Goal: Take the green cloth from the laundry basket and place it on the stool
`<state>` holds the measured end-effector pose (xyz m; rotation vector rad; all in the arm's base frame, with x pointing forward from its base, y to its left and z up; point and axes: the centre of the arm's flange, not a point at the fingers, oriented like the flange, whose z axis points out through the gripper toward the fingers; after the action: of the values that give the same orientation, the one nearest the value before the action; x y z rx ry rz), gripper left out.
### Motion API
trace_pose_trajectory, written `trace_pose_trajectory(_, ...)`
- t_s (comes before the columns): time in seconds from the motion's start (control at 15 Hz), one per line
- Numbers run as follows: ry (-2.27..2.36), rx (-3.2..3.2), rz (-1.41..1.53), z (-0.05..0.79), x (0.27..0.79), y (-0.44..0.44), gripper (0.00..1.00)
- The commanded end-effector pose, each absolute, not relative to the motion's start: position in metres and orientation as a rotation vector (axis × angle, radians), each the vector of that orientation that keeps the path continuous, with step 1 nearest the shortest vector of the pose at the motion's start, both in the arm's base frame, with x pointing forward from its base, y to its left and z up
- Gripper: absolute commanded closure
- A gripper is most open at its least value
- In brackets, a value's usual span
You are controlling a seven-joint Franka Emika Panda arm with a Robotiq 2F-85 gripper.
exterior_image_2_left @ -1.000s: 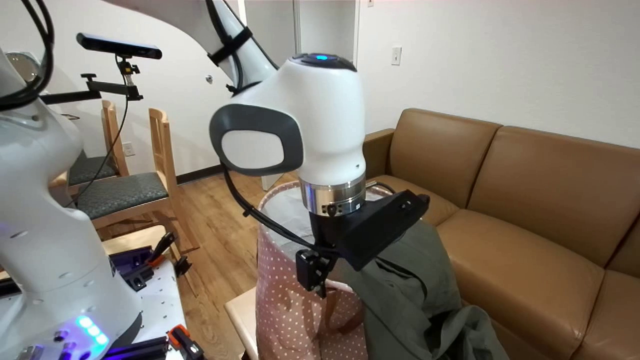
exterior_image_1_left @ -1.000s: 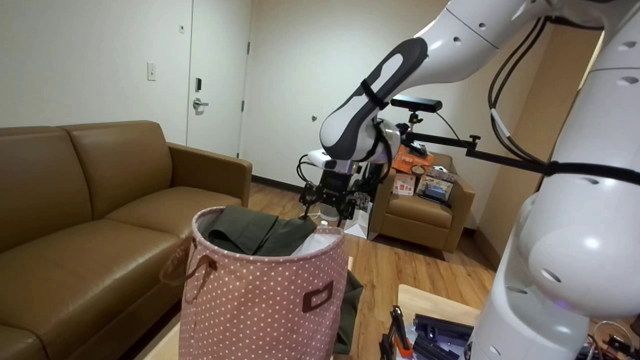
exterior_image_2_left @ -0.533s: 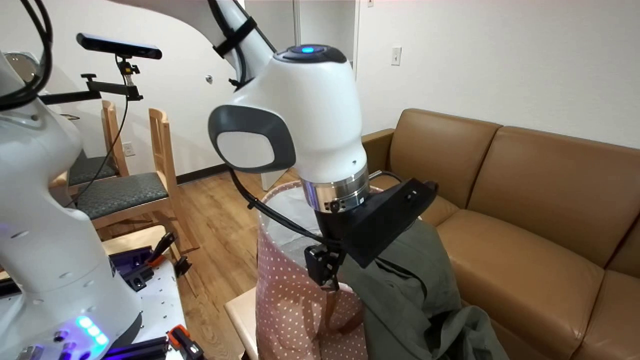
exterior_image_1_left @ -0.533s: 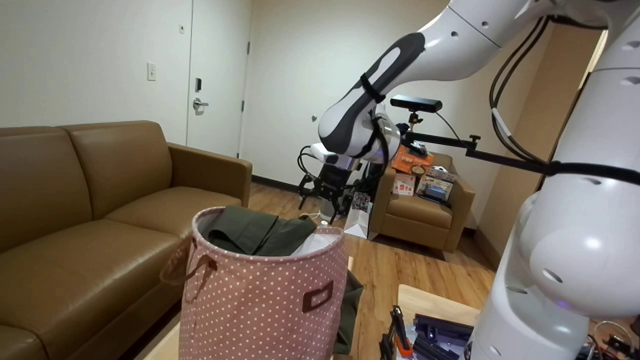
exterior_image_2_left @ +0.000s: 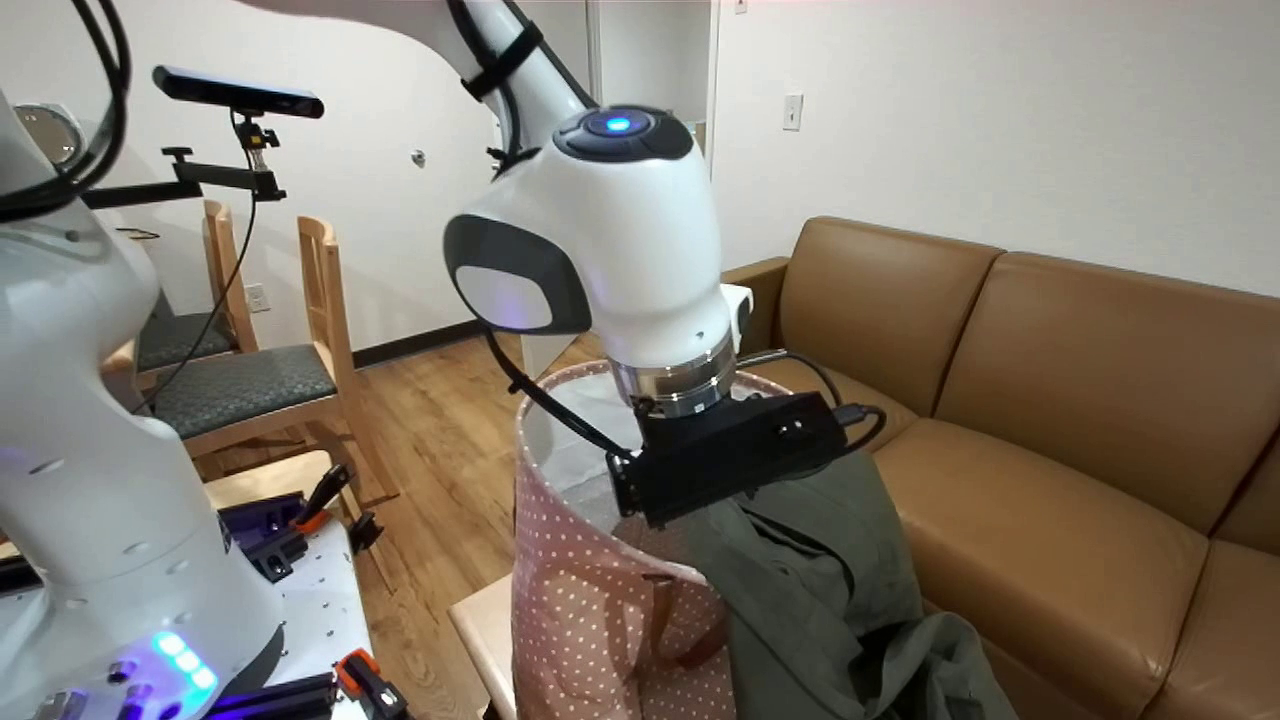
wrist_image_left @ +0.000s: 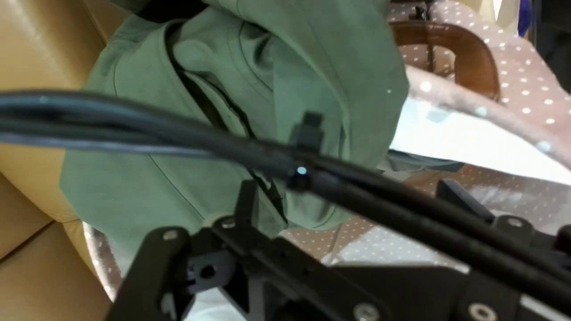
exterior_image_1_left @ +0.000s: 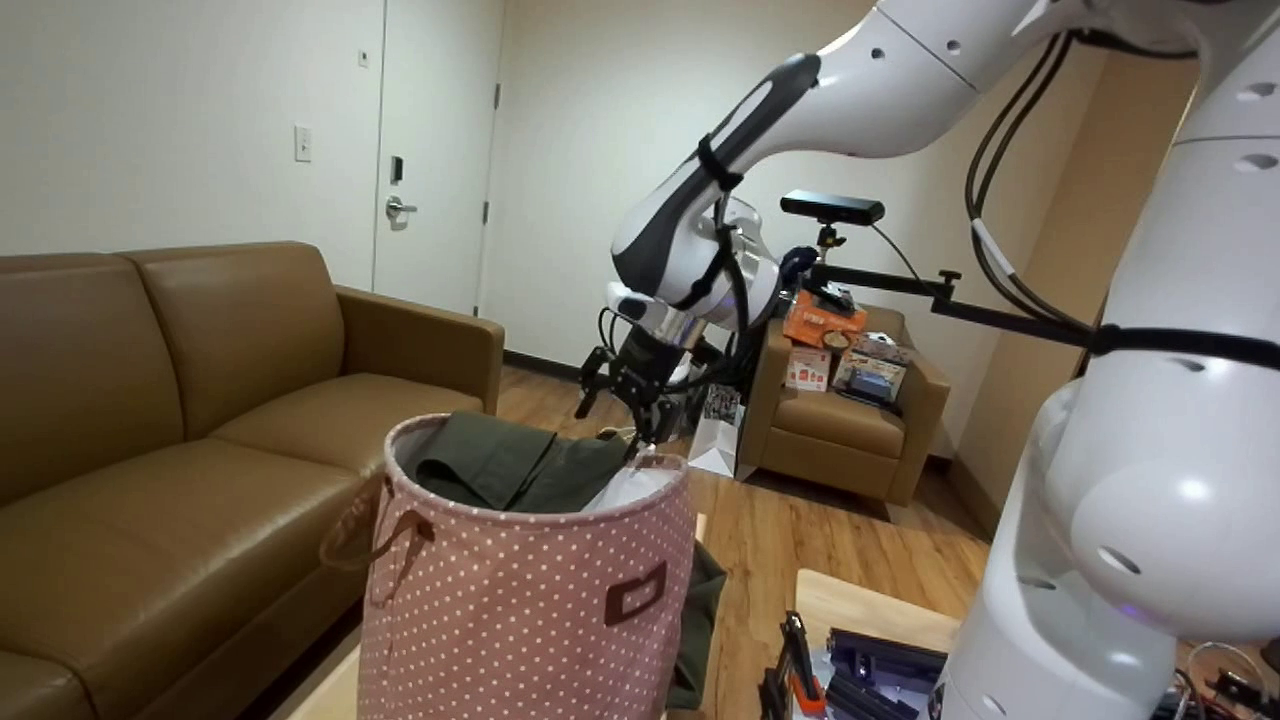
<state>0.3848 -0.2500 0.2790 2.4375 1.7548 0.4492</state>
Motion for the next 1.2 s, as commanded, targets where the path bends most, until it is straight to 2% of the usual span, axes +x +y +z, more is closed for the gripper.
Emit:
trace_pose_trajectory(0.0,1.603,2.534,0.514,0.264,0.408,-0.246,0.0)
trace_pose_trajectory(0.47,1.422,2.544,0.427,0.216,0.422,-0.254,0.0)
trace_pose_trajectory(0.53,1.416,2.536,0.405,0.209,0.422,-0.256,0.25)
trace_pose_trajectory(0.67,1.397,2.544,0.373,0.2,0.422,-0.258,0.33)
trace_pose_trajectory(0.87,1.397,2.54,0.35,0.193,0.424,-0.26,0.55)
trace_pose_trajectory(1.13,1.403,2.548,0.364,0.203,0.424,-0.261,0.8)
